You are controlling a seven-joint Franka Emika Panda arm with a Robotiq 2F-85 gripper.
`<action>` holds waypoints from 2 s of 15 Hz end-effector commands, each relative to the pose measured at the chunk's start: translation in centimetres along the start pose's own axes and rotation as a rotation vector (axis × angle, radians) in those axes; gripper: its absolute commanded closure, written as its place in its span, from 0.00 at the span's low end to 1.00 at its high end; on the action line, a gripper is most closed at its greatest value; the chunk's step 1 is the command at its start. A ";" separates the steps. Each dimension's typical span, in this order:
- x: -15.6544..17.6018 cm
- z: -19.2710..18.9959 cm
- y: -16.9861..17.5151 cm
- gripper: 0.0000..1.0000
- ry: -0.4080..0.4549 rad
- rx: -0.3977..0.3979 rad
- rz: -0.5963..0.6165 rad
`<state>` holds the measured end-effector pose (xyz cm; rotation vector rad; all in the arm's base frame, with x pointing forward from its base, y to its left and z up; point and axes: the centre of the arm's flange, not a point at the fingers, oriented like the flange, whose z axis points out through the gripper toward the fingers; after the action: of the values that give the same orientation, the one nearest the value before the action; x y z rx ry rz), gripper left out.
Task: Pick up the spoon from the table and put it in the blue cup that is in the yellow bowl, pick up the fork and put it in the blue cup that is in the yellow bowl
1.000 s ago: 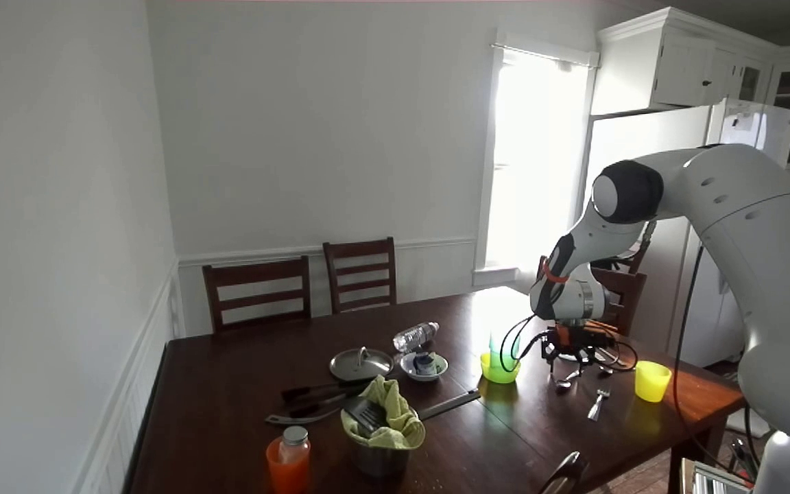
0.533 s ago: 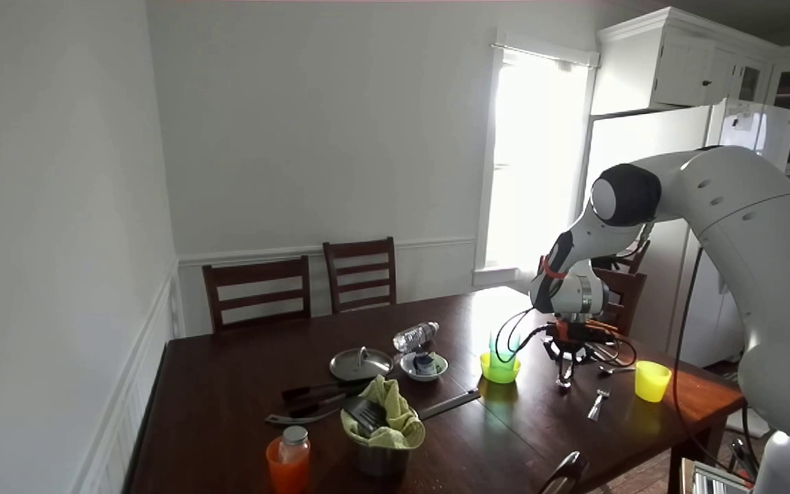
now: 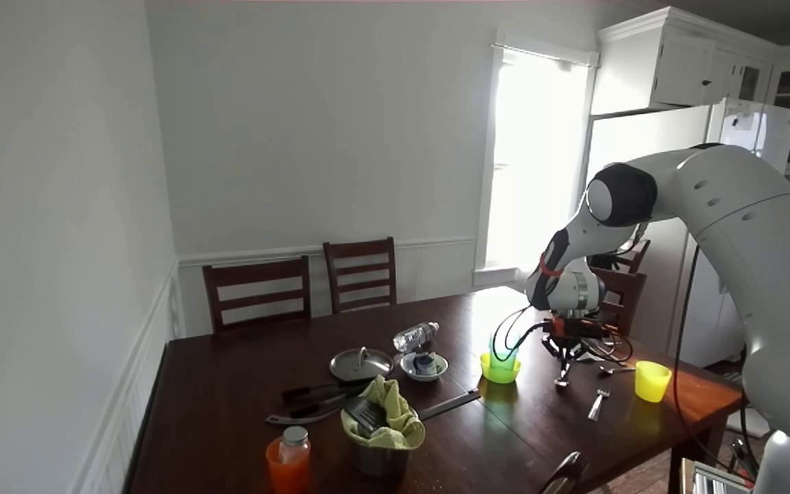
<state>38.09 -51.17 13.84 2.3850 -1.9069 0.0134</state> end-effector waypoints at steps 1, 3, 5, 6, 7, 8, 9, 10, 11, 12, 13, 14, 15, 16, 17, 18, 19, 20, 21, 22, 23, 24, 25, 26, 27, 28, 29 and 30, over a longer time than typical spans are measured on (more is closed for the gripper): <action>-1.3 -2.7 -0.6 1.00 0.048 -0.032 -0.027; -1.7 -3.9 -1.1 1.00 0.067 -0.058 -0.056; -1.5 -3.9 -1.8 0.74 0.072 -0.067 -0.079; -1.4 -3.5 -1.9 0.73 0.067 -0.072 -0.080; -1.1 -3.0 -1.9 0.68 0.071 -0.079 -0.079; -1.0 -2.7 -1.8 0.60 0.067 -0.081 -0.084; -1.1 -2.4 -1.7 0.54 0.065 -0.081 -0.085; -1.0 -1.8 -1.4 0.48 0.058 -0.085 -0.081; -0.9 -1.3 -1.3 0.40 0.052 -0.085 -0.083; -1.0 -0.9 -1.1 0.34 0.048 -0.084 -0.081; -0.9 -0.5 -1.0 0.25 0.044 -0.079 -0.083; -1.0 -0.1 -0.9 0.19 0.041 -0.077 -0.083; -1.0 0.2 -0.8 0.13 0.038 -0.075 -0.084; -1.0 0.6 -0.8 0.09 0.030 -0.073 -0.086; -1.0 0.9 -0.8 0.12 0.026 -0.072 -0.086; -1.0 1.1 -0.7 0.20 0.021 -0.069 -0.087; -1.0 1.4 -0.7 0.37 0.018 -0.065 -0.087; -0.9 1.6 -0.7 0.38 0.015 -0.064 -0.086; -0.9 1.8 -0.7 0.45 0.011 -0.063 -0.086; -1.0 2.0 -0.8 0.52 0.006 -0.063 -0.084; -1.0 2.1 -0.8 0.59 0.006 -0.062 -0.084; -0.9 2.0 -1.0 0.67 0.008 -0.056 -0.086; -1.0 1.9 -1.3 0.73 0.010 -0.053 -0.087; -1.1 1.8 -1.5 0.81 0.012 -0.051 -0.088; -1.1 1.7 -1.7 0.87 0.015 -0.049 -0.089; -1.1 1.7 -1.9 0.93 0.017 -0.047 -0.088; -1.2 1.7 -2.0 0.99 0.018 -0.046 -0.088; -1.2 1.8 -2.0 1.00 0.017 -0.046 -0.086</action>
<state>40.10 -49.06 12.57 2.4274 -1.7598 -0.0347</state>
